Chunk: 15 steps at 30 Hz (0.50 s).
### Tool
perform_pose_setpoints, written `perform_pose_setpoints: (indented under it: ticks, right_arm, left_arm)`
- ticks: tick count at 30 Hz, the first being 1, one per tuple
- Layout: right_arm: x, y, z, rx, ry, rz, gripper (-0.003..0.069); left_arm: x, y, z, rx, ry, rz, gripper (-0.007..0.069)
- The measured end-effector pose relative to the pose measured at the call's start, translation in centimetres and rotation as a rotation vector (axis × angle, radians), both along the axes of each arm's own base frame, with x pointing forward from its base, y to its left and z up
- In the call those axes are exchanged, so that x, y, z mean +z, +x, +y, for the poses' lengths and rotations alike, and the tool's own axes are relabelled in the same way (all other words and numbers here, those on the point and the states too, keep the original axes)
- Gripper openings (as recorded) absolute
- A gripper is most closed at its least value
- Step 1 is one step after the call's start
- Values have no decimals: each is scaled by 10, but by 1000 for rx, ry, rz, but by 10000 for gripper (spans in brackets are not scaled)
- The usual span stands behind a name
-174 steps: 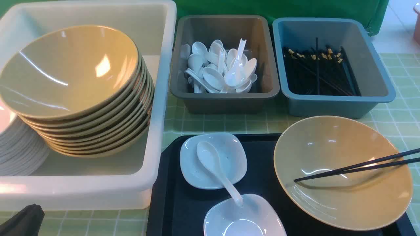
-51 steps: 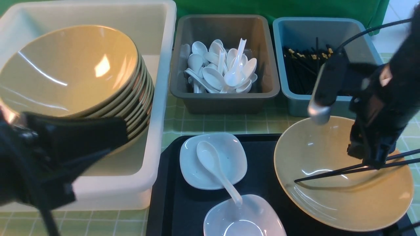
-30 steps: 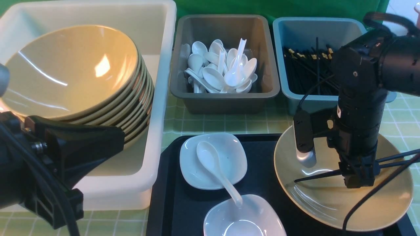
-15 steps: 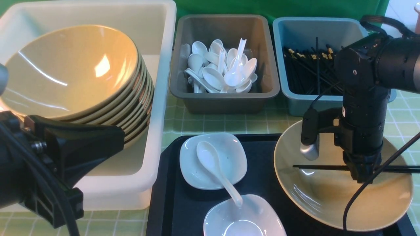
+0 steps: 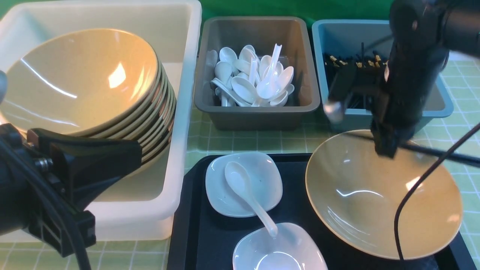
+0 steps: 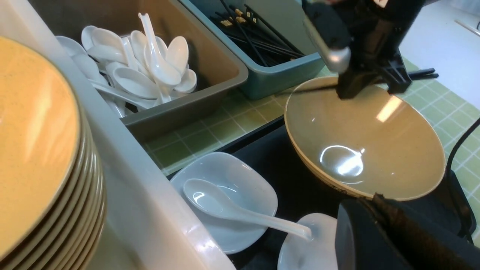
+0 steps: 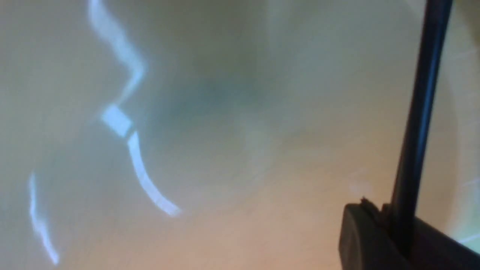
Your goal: On green table put chopsticks spoon bowls plates into blue grey white boxes.
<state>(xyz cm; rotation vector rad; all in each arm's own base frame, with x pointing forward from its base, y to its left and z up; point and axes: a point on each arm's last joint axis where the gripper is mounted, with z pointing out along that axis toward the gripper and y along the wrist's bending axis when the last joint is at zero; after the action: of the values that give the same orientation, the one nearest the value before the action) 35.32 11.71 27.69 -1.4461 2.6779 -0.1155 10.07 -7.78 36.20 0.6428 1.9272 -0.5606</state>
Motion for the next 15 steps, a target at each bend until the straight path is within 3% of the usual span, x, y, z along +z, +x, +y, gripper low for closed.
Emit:
perform_pose_setpoints:
  ticks: [5,8,15]
  right_arm:
    - [31,21,-15,-136,116,-95,39]
    - [50,49,-37,-285,227,-165,39]
    - [40,118,-74,-568,438,-295,39]
  left_arm:
    - [1,1,0,8,-10,-10,-1]
    - [2,1,0,10,-12,-15,-1]
    - [3,2,0,16,-20,-23,-1]
